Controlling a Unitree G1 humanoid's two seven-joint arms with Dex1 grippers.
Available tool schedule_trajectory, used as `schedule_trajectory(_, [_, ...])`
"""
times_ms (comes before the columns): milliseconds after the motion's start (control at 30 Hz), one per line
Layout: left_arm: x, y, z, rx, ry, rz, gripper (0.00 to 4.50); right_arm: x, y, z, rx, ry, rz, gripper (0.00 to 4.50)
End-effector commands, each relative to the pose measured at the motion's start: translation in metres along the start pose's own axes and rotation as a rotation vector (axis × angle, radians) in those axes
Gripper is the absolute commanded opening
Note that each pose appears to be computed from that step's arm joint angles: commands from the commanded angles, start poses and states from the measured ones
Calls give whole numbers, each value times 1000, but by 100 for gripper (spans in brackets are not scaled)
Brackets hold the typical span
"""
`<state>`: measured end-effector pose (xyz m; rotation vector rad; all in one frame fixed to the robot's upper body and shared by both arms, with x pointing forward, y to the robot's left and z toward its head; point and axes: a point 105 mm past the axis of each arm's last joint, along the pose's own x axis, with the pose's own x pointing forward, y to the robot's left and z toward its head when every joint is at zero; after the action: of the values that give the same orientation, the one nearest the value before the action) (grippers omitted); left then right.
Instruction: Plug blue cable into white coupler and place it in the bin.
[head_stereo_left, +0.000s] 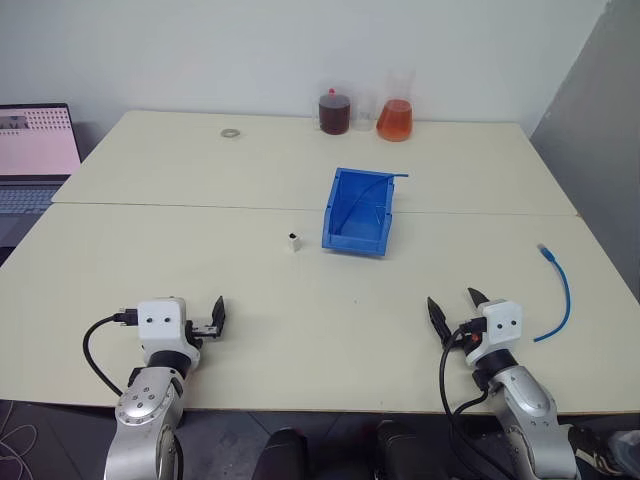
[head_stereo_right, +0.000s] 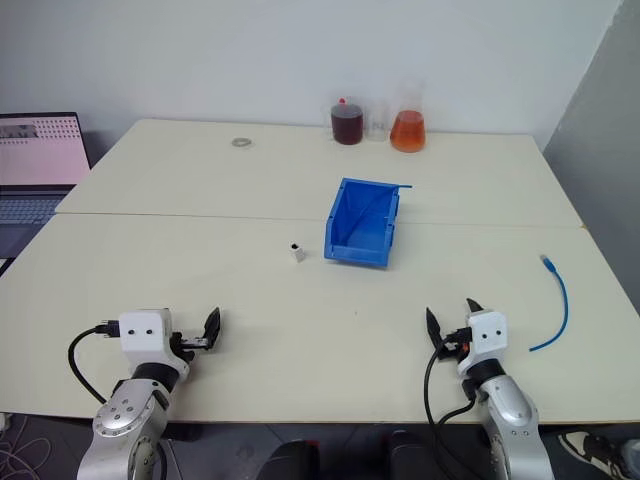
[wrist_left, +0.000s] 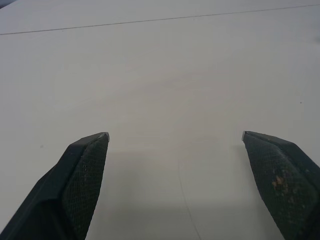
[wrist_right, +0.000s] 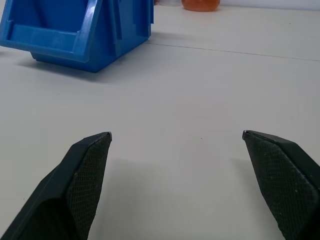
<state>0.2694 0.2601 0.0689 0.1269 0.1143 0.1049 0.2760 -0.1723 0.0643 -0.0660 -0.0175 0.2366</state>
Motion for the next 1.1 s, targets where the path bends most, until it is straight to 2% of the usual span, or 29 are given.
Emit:
schedule_trajectory(33, [-1, 2, 12, 9, -60, 0, 450, 1, -3, 12, -22, -53, -2, 447])
schedule_trajectory(300, [-2, 1, 7, 21, -27, -6, 450, 1, -1, 12, -22, -52, 3, 447])
schedule_trajectory(733, [-8, -5, 23, 18, -133, -47, 450, 3, 0, 12, -20, -51, 15, 447])
schedule_trajectory(933, [-11, -9, 27, 9, -138, -63, 450, 2, 1, 13, -23, -51, 20, 447])
schedule_trajectory(1100, [-18, -20, 32, -98, -146, -183, 450, 3, 0, 14, -29, -52, 20, 447])
